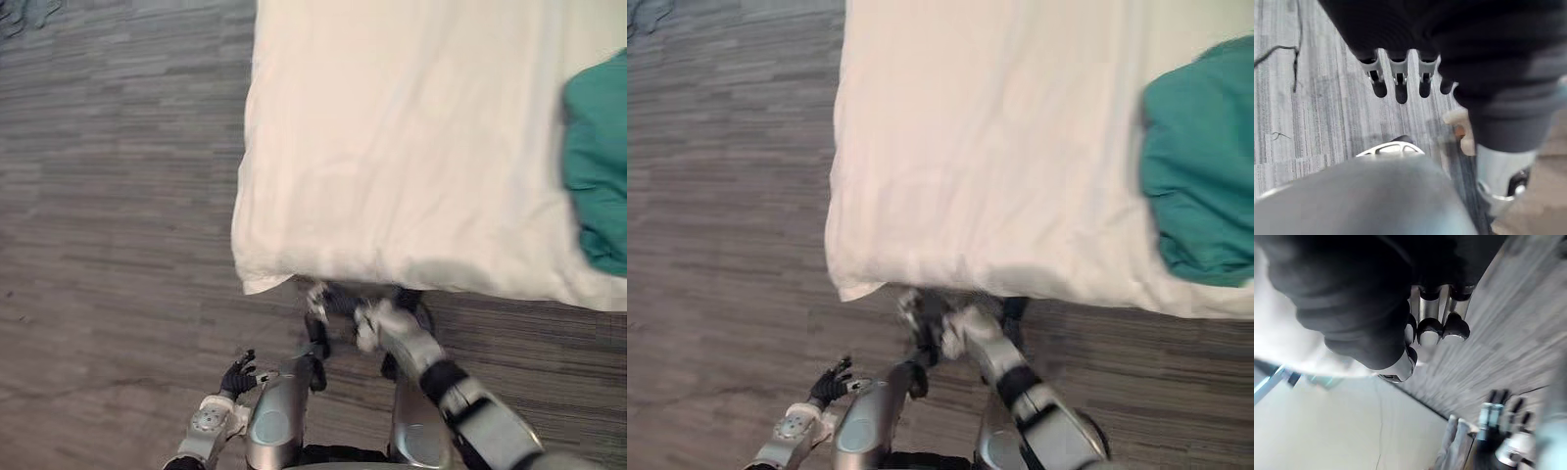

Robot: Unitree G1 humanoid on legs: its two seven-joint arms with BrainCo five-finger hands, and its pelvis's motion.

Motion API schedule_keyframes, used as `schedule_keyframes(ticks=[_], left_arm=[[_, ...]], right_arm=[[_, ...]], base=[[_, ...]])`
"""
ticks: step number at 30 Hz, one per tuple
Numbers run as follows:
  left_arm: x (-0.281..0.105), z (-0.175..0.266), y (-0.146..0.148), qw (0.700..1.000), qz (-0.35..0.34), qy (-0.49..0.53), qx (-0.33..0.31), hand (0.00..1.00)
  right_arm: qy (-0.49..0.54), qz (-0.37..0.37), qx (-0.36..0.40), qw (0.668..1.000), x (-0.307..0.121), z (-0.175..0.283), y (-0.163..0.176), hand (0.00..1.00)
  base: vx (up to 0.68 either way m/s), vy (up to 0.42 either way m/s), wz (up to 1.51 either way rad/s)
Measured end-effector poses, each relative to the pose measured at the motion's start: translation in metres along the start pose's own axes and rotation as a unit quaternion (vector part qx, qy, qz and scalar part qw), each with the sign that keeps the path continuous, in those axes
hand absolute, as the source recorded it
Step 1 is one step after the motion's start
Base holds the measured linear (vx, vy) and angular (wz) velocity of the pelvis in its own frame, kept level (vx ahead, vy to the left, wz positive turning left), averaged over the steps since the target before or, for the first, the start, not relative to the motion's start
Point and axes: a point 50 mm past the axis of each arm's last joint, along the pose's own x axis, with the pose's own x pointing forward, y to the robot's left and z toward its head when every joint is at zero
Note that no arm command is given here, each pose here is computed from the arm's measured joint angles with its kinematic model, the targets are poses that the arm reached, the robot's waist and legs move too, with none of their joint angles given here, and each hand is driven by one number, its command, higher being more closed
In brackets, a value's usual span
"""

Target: Tidy the bed and pick cloth on bed and put in laundry

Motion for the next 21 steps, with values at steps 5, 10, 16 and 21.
schedule_keyframes(ticks=[5, 10, 16, 21], left_arm=[[0.001, -0.008, -0.021, 0.999, -0.024, 0.024, 0.004, 0.00], [0.003, -0.009, -0.042, 0.998, -0.052, 0.043, 0.008, 0.00], [-0.002, -0.026, -0.039, 0.996, -0.047, 0.079, 0.011, 0.00], [-0.001, -0.022, -0.039, 0.996, -0.049, 0.070, 0.019, 0.00]], right_arm=[[-0.293, 0.067, -0.112, 0.947, -0.003, 0.113, 0.050, 1.00], [-0.439, 0.111, -0.141, 0.881, -0.011, 0.203, 0.067, 1.00], [-0.451, 0.064, -0.085, 0.886, -0.004, 0.230, 0.063, 1.00], [-0.380, -0.026, -0.076, 0.921, 0.017, 0.218, 0.035, 1.00]], base=[[0.19, 0.003, -0.44], [0.05, 0.069, -0.09], [-0.05, 0.031, 0.08], [-0.12, -0.025, -0.06]])
